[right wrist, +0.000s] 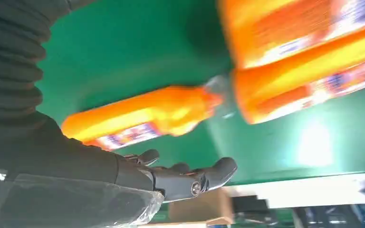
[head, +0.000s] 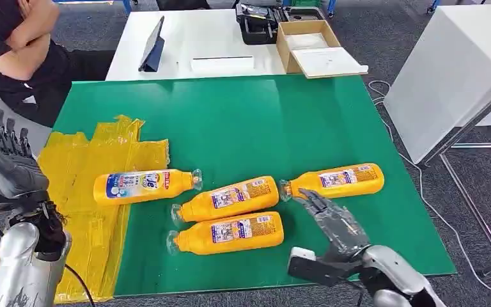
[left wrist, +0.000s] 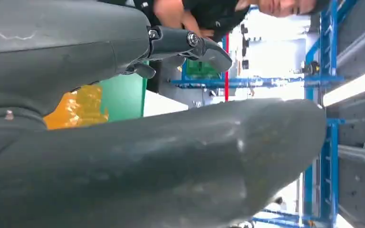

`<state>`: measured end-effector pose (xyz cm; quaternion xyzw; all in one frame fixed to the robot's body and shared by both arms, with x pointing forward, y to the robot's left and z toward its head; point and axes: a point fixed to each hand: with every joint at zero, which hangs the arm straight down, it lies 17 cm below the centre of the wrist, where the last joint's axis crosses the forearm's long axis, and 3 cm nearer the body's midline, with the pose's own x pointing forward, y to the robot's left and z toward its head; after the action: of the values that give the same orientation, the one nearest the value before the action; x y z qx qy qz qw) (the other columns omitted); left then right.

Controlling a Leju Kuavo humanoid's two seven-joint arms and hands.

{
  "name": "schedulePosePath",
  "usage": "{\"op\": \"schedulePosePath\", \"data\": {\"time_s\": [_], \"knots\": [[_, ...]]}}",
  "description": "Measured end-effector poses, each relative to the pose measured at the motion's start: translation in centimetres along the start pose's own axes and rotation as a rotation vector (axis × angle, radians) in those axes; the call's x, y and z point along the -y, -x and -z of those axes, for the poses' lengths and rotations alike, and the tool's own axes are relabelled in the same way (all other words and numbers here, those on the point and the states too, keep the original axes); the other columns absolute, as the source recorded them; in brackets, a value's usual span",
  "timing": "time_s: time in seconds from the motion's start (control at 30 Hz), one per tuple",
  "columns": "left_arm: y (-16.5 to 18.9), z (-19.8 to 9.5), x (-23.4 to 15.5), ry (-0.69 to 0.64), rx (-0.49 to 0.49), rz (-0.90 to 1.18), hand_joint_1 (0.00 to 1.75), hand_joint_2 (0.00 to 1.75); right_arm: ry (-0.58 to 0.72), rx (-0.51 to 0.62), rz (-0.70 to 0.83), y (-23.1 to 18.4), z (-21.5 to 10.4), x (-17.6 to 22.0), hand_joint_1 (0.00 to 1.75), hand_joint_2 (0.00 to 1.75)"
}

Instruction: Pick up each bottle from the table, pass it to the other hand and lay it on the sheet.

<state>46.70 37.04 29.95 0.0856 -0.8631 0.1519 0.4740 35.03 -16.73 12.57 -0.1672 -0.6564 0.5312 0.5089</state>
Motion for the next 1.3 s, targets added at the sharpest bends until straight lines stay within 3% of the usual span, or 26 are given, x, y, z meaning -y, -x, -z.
{"op": "schedulePosePath", "data": {"time_s": [0.47,0.87,1.3], "knots": [[0.2,2.1,3.6,0.030,-0.016,-0.013,0.00,0.00,-0.074,0.144,0.046,-10.2,6.0,-2.8,0.00,1.75],[0.0,3.6,4.6,0.035,-0.017,-0.015,0.00,0.00,-0.123,0.093,0.007,-10.3,8.4,-4.1,0.00,1.75],[0.7,4.6,4.5,0.012,-0.024,-0.002,0.00,0.00,-0.240,-0.048,-0.109,-3.9,9.8,-7.4,0.00,1.75]]}}
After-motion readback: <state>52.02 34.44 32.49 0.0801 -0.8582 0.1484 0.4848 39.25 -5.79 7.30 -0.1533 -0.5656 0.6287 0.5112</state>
